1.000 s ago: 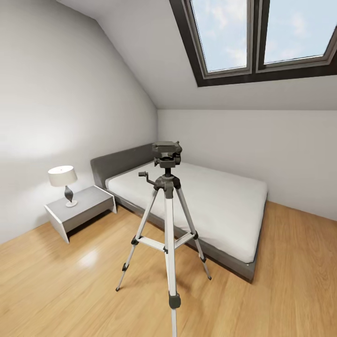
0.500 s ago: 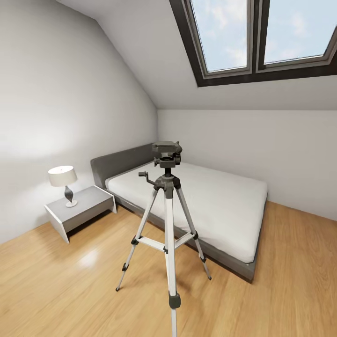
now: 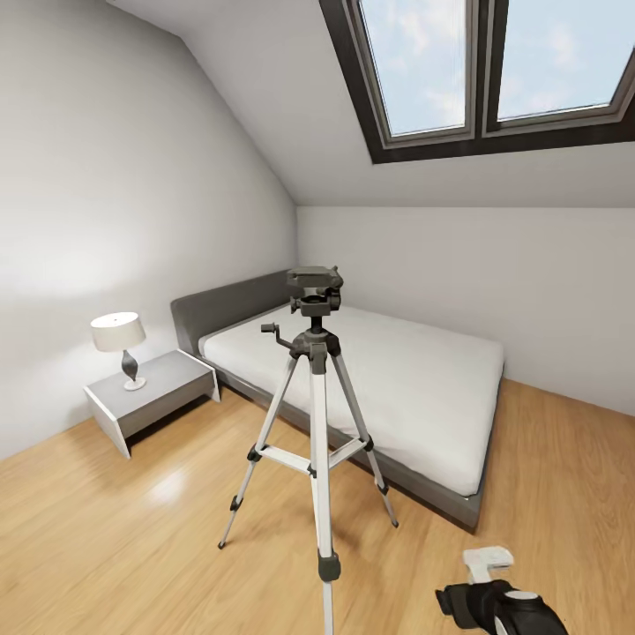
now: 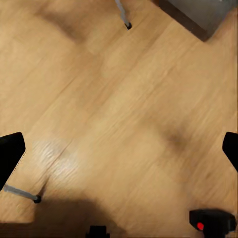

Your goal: Attach the digital camera to the camera tripod in the bedroom.

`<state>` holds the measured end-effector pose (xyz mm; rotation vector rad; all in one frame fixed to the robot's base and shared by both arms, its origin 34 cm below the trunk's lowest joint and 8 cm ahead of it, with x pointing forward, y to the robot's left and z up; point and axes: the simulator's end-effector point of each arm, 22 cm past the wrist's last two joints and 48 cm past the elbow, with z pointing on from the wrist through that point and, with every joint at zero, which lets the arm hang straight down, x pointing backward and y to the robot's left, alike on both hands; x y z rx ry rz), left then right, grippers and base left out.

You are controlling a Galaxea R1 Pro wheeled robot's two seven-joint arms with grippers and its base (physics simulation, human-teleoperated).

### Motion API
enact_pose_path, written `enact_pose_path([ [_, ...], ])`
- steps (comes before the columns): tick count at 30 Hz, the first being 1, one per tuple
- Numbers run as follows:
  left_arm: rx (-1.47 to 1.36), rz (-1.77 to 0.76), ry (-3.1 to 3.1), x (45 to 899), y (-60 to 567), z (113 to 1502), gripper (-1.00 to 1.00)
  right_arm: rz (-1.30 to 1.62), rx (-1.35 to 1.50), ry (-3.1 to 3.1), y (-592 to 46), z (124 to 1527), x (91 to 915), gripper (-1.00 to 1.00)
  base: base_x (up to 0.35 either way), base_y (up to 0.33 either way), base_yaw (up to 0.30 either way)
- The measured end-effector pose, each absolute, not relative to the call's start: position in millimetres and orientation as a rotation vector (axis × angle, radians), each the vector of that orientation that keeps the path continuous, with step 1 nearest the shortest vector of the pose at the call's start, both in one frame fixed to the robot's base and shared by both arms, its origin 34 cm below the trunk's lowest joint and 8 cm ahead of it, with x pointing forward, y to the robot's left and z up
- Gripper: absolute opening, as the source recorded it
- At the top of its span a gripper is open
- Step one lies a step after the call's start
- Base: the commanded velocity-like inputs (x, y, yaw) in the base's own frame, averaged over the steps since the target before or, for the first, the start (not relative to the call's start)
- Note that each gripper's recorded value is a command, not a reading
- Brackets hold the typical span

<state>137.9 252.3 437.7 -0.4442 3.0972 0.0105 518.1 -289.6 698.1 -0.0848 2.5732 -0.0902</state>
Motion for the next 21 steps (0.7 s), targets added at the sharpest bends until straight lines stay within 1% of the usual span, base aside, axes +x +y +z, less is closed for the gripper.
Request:
enact_pose_path([
  [2,-0.444,0.011,3.097,138,252,438,1.0,-0.092,-0.086,2.559,-289,709,523,1.0,0.0,0.0,0.0],
  [4,-0.444,0.011,3.097,138,252,438,1.0,-0.08,-0.086,2.459,-282,760,574,1.0,0.0,0.0,0.0],
  [8,-0.444,0.011,3.097,138,252,438,1.0,-0.046,-0.083,2.416,-275,796,608,1.0,0.0,0.0,0.0],
  [12,-0.444,0.009,3.097,138,252,438,1.0,0.083,-0.11,2.316,-250,857,656,1.0,0.0,0.0,0.0],
  [14,-0.444,0.009,3.097,138,252,438,1.0,0.205,-0.153,2.222,-227,904,683,1.0,0.0,0.0,0.0],
  [21,-0.444,0.009,3.097,138,252,438,1.0,0.422,-0.273,2.036,-181,998,715,1.0,0.0,0.0,0.0],
])
